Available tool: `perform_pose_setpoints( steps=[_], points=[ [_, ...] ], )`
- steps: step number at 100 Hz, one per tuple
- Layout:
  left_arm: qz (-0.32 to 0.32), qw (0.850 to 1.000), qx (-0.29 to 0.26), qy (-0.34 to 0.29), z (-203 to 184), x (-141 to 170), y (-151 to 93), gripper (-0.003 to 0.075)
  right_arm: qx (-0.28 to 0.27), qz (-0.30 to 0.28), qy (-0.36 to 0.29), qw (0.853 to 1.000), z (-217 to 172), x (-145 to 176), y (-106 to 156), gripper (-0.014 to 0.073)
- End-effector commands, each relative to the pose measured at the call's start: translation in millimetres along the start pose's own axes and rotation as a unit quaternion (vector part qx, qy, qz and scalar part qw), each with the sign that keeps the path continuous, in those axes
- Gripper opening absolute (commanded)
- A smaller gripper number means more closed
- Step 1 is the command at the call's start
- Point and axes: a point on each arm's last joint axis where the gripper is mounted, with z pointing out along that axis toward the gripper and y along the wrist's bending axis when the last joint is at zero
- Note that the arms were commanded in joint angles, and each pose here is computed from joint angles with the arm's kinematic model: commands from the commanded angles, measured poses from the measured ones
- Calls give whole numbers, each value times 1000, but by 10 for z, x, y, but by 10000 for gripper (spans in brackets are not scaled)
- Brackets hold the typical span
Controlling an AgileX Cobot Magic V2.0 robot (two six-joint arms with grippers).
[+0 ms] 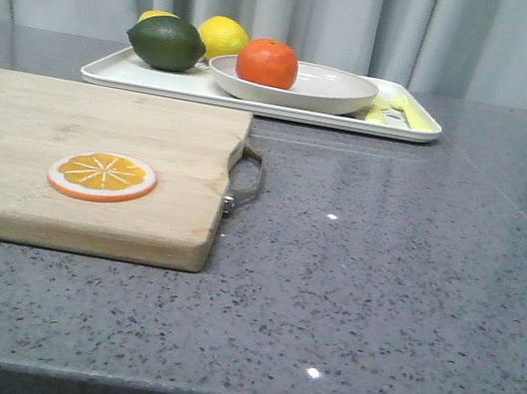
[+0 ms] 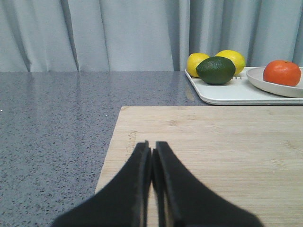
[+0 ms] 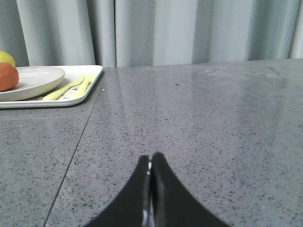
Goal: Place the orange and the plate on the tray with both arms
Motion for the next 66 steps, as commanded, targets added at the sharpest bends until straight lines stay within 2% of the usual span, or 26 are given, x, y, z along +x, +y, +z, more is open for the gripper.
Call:
perform_pose_setpoints(
  steps=[1,66],
  points=[
    [-2,999,-3,-44,-18,-12,9,-19,-2,-5,-51,999,-20,-83,5,-66],
    [-2,999,-3,-44,-18,-12,9,-19,-2,-5,-46,999,-19,-73,4,-66]
  ],
)
